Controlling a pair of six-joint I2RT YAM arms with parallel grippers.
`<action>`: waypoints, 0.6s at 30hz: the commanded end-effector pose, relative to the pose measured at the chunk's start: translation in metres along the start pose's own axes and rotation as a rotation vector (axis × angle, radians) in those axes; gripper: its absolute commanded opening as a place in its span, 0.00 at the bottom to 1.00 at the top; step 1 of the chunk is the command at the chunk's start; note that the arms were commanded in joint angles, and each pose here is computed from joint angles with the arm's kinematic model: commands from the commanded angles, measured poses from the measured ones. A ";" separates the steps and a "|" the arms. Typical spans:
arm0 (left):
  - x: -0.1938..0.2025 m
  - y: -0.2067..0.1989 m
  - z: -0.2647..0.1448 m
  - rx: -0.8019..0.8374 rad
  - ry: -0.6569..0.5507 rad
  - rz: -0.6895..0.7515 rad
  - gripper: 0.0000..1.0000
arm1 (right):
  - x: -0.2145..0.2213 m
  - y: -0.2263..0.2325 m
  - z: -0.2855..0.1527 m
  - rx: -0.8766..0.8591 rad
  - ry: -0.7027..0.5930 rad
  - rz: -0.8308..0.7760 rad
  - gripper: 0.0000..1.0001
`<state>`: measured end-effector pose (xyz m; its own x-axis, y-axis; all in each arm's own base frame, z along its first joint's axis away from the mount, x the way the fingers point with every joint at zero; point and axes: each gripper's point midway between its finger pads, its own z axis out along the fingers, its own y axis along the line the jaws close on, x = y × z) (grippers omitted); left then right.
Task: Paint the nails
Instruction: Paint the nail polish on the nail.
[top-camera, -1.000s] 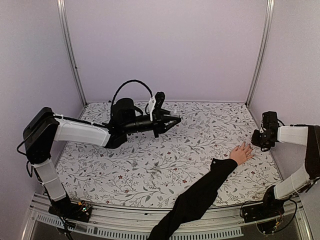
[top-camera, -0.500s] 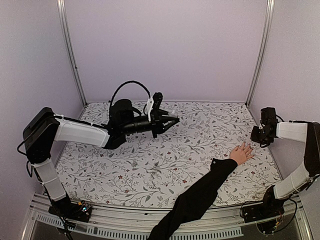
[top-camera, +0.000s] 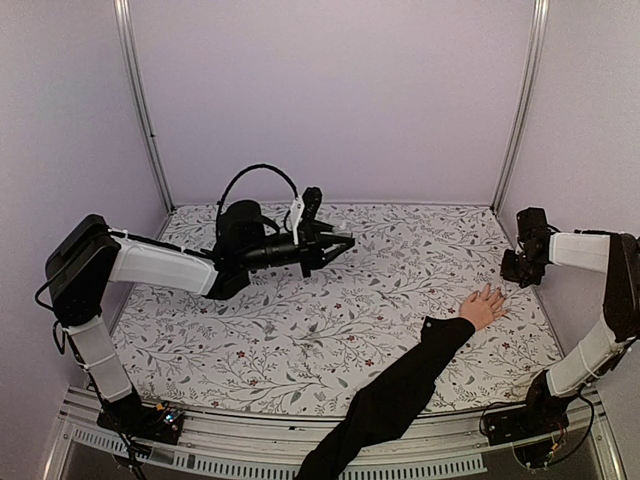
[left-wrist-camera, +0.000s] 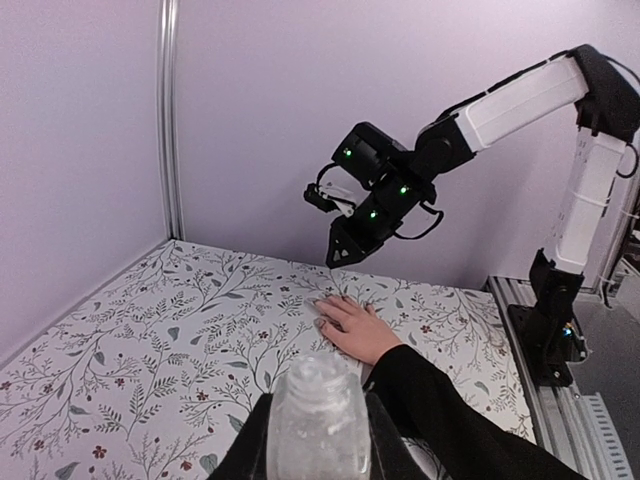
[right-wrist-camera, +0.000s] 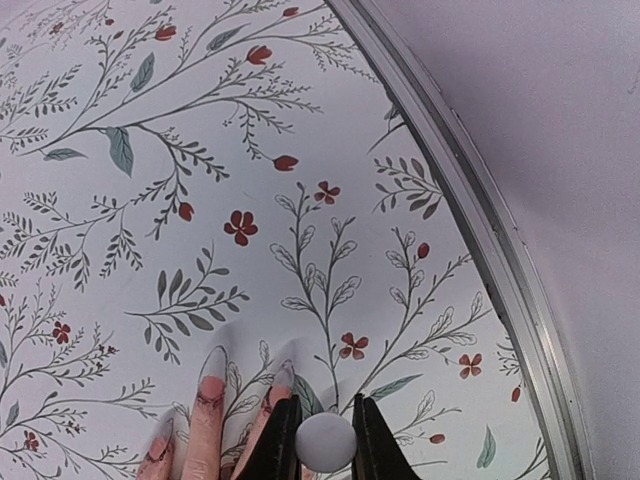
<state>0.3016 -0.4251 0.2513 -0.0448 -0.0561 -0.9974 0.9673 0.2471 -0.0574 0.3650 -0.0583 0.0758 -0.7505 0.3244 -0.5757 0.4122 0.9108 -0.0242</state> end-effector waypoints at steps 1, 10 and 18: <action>-0.008 0.007 -0.006 -0.005 -0.039 0.017 0.00 | 0.004 0.002 0.005 0.008 0.032 -0.024 0.00; -0.007 0.010 -0.009 -0.010 -0.044 0.008 0.00 | 0.005 0.015 0.008 -0.016 0.038 -0.036 0.00; -0.006 0.011 -0.010 -0.011 -0.043 0.006 0.00 | 0.009 0.015 0.009 -0.007 0.050 -0.043 0.00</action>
<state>0.3066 -0.4178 0.2526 -0.0408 -0.0762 -0.9963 0.9646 0.2571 -0.0592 0.3631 -0.0457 0.0589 -0.7953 0.3005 -0.5266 0.3780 0.9248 -0.0433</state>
